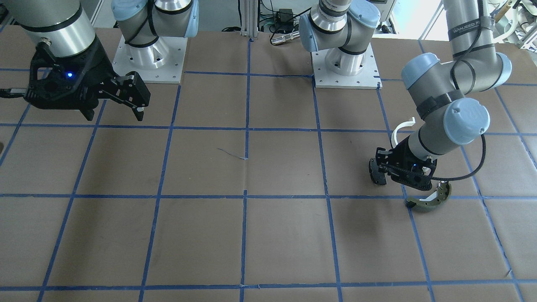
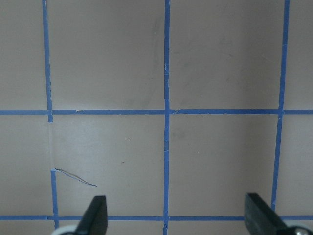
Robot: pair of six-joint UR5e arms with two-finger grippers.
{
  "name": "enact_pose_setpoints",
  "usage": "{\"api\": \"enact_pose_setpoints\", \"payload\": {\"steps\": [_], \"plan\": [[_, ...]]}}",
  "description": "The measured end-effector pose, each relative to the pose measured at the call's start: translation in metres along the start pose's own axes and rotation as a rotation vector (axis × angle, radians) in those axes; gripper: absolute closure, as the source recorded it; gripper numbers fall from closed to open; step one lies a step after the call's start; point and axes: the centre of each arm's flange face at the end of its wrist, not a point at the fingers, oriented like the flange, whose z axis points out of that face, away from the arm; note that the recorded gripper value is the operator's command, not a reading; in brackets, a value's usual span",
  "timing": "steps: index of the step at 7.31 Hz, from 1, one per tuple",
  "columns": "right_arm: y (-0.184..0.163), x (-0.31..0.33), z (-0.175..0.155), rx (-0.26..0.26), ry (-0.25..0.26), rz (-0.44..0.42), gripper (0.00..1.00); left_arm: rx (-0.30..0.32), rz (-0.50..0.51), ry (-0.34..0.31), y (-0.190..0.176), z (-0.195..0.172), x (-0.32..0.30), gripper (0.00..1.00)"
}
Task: Place bearing gear from tray to pile
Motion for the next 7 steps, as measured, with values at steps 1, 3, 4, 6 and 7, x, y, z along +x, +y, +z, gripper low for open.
{"api": "enact_pose_setpoints", "payload": {"steps": [1,3,4,6,7], "plan": [[0.0,0.0,0.0,0.0,0.0,0.0,0.0,0.009,0.014,-0.001,0.019,0.011,-0.023,1.0],[0.0,-0.001,0.0,0.0,0.0,-0.001,0.0,0.009,0.02,0.019,0.038,0.031,-0.039,1.0],[0.0,-0.001,0.0,0.0,0.0,-0.001,0.0,0.005,0.019,0.028,0.04,0.037,-0.04,0.8],[0.0,-0.001,0.0,-0.001,0.0,-0.001,0.0,0.001,0.012,0.039,0.04,0.044,-0.042,0.0],[0.0,-0.001,0.0,-0.001,0.0,-0.001,0.0,0.004,0.005,0.045,0.039,0.044,-0.042,0.0]]}}
